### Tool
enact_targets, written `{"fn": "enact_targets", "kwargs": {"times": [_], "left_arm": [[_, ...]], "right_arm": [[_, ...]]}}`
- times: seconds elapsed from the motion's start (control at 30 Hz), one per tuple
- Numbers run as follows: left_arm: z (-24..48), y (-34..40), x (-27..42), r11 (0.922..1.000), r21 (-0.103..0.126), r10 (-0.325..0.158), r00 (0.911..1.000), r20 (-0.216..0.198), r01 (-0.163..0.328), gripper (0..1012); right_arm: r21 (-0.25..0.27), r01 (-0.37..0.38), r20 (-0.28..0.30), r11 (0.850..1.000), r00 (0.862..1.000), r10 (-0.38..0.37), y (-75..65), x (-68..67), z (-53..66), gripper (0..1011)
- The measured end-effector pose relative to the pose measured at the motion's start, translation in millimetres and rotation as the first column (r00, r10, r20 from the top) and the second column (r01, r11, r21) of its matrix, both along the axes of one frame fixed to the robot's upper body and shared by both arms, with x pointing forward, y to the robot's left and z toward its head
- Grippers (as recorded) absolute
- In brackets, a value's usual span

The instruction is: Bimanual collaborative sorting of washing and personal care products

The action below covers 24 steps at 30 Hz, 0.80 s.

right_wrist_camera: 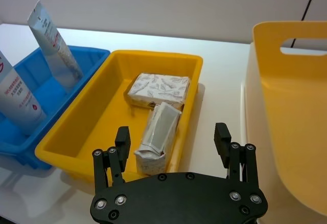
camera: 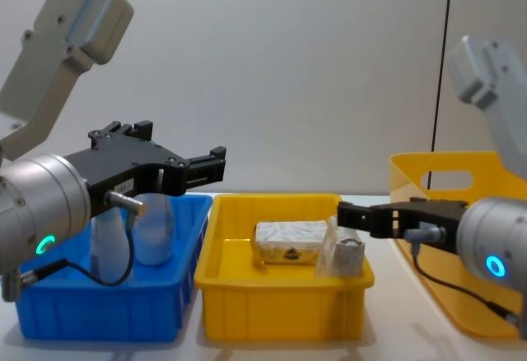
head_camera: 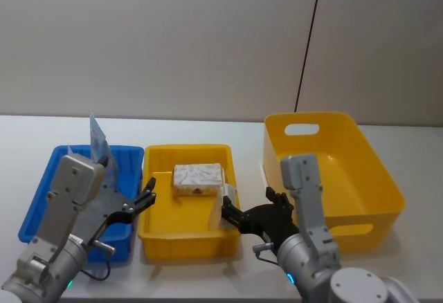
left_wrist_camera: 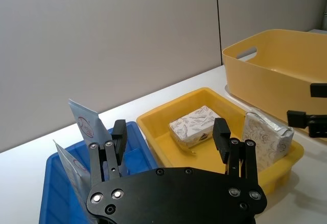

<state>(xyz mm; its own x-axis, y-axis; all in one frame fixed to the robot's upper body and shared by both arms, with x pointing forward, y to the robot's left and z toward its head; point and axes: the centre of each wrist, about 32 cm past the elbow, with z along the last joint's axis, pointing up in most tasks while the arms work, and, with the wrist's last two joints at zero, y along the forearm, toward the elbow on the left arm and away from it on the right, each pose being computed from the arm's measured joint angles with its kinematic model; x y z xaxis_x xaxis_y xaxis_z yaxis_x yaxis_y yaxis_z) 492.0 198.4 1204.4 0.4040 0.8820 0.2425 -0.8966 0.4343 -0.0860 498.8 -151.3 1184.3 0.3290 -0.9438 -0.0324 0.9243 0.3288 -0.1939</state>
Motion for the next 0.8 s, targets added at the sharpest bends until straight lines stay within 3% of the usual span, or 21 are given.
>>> {"fn": "enact_targets", "kwargs": {"times": [0.8], "left_arm": [[0.0, 0.0, 0.0, 1.0000, 0.000, 0.000, 1.0000, 0.000, 0.000, 1001]], "right_arm": [[-0.005, 0.016, -0.147, 1.000, 0.989, -0.017, 26.4, 28.4, 5.1, 1004]]}}
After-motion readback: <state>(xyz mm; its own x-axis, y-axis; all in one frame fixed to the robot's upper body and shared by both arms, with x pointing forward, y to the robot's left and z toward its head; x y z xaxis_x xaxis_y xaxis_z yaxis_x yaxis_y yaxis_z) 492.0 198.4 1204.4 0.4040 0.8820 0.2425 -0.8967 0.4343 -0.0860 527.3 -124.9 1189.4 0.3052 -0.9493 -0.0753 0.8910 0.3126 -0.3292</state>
